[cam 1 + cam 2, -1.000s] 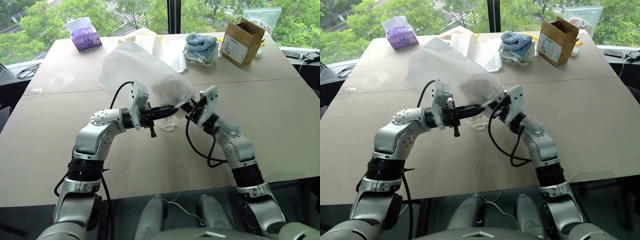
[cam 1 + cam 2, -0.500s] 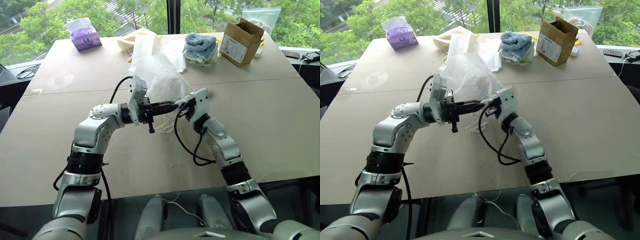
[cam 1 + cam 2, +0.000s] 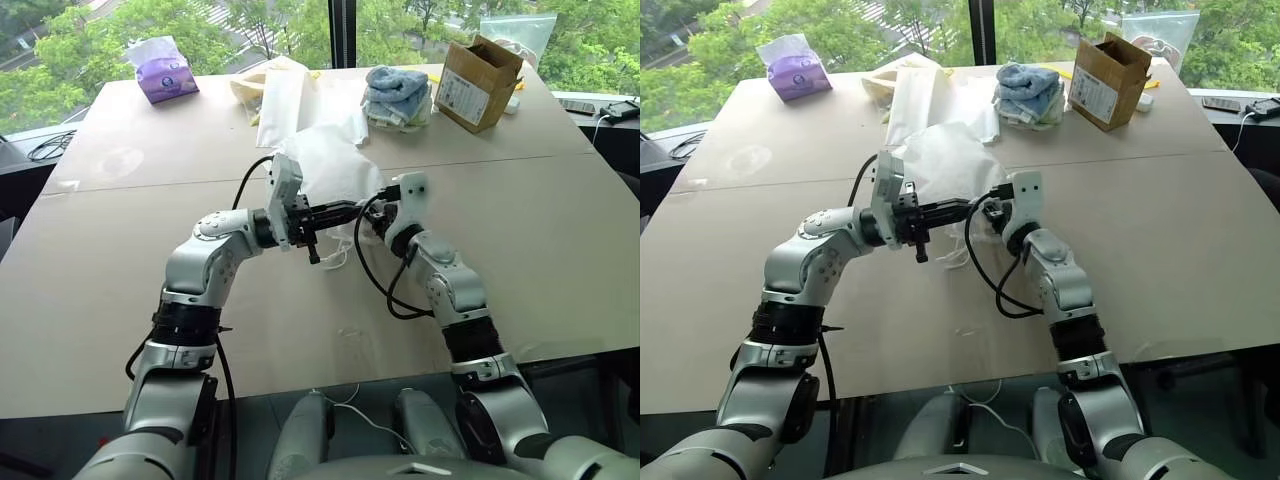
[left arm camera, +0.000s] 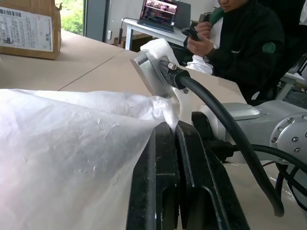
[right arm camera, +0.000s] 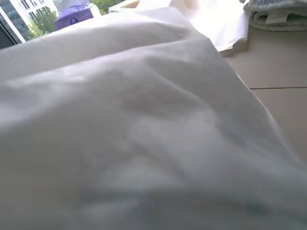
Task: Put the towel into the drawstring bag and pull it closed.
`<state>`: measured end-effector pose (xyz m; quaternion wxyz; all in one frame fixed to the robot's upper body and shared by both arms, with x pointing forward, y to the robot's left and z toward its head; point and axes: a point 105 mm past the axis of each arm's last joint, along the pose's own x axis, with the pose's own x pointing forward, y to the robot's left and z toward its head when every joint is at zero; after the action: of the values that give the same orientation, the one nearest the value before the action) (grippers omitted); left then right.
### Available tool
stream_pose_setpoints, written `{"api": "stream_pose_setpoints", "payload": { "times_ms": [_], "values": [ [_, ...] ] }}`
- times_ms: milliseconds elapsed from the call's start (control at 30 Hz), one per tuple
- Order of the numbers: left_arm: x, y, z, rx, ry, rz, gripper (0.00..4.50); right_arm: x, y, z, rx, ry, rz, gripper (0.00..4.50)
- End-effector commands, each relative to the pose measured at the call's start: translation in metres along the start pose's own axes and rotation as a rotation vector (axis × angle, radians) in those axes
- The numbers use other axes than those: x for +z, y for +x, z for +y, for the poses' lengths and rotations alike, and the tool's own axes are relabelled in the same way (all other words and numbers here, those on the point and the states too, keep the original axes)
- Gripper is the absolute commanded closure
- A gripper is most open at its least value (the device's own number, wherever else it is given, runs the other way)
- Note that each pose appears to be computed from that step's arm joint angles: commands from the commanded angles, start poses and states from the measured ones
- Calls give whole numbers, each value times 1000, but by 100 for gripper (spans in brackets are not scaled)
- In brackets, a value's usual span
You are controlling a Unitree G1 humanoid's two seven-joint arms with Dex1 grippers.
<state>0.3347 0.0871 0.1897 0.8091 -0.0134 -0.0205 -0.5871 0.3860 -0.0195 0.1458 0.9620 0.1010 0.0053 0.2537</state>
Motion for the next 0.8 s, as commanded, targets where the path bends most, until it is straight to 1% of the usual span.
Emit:
{"api": "stream_pose_setpoints", "payload": {
  "times_ms": [33, 67, 100, 200, 300, 433, 533, 633, 667, 733, 800],
  "values": [
    [10, 4, 13, 78, 83, -25, 450, 24, -7, 10, 26, -7, -69, 69],
    [9, 5, 16, 98, 94, -21, 450, 25, -10, 12, 35, -4, -67, 22],
    [8, 6, 20, 123, 111, -16, 450, 27, -13, 12, 45, -13, -65, 10],
    [8, 8, 29, 180, 125, -42, 450, 31, -30, 11, 88, -76, -47, 10],
    [10, 8, 33, 205, 134, -67, 450, 35, -47, 7, 127, -94, -31, 10],
    [9, 10, 36, 225, 156, -71, 450, 48, -73, 13, 253, -129, -46, 10],
    [9, 12, 36, 228, 159, -77, 450, 59, -98, 6, 323, -267, -78, 10],
    [10, 13, 37, 227, 164, -80, 450, 57, -109, -26, 247, -345, -25, 10],
    [10, 14, 36, 225, 163, -83, 450, 47, -112, -43, 202, -415, 38, 10],
    [11, 15, 36, 220, 162, -86, 450, 24, -113, -64, 146, -523, 151, 10],
    [11, 16, 36, 219, 162, -89, 450, 14, -111, -72, 120, -572, 183, 10]
  ]
}}
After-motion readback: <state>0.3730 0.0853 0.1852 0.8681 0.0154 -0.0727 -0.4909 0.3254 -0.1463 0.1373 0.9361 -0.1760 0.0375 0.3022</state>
